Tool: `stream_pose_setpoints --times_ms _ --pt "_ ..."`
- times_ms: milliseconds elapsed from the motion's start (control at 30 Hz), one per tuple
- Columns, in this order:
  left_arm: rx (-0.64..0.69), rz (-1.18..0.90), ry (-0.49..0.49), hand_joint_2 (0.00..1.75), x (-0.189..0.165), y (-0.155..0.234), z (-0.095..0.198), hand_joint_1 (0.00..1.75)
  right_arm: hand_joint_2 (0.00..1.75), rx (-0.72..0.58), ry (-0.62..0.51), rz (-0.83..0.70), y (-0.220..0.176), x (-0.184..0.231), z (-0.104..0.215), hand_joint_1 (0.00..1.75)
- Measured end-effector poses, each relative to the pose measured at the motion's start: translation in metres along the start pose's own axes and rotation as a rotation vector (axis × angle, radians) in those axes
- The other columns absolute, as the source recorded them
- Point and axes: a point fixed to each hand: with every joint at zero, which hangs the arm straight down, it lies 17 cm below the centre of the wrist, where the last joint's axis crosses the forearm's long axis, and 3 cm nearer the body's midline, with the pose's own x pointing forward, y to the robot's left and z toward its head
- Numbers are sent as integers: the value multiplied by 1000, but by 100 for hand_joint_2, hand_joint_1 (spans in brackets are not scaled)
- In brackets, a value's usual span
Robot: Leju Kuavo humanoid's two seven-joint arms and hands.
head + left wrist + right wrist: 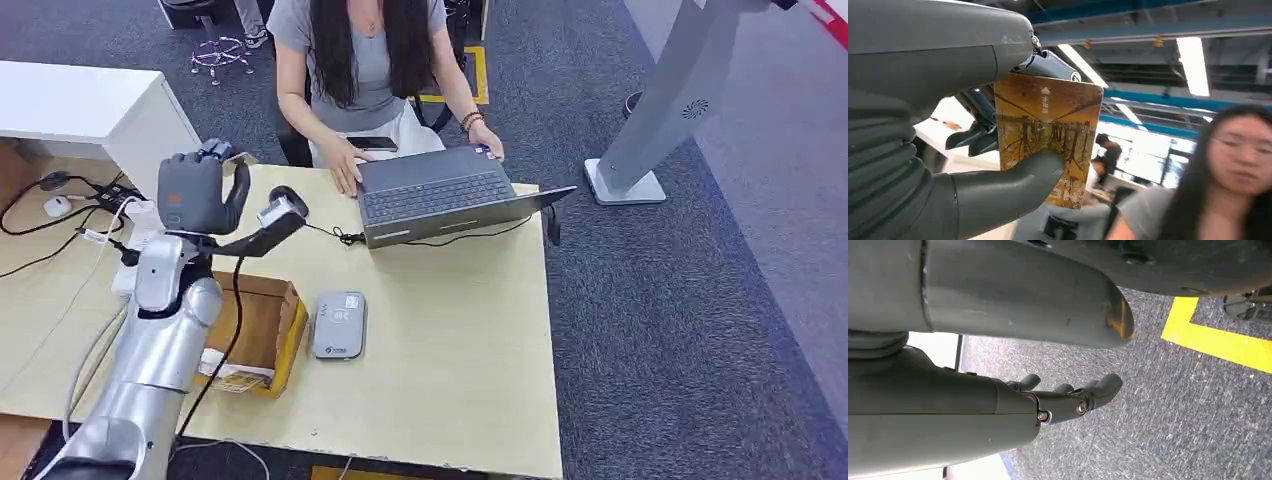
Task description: Pass the card to the sensor for recognition and then transmit it.
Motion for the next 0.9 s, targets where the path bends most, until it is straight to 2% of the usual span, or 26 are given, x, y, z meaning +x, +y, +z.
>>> stream_pose_setpoints --times_ms 200,333,500,700,833,900 --pt "-60 96 -191 175 111 -7 50 175 0 -2 2 -41 5 2 1 0" --pt "-71 146 -258 175 156 0 72 175 0 -1 4 -58 5 2 1 0" --pt "-75 185 -309 175 181 7 81 175 0 1 2 -68 6 3 1 0" --pt "-110 198 -325 175 191 2 89 175 0 3 4 -80 7 4 1 0" --pt "-304 144 -253 175 177 -40 100 175 0 5 7 -90 8 3 1 0" --pt "-357 127 -227 175 170 -56 107 175 0 6 6 -91 9 4 1 0"
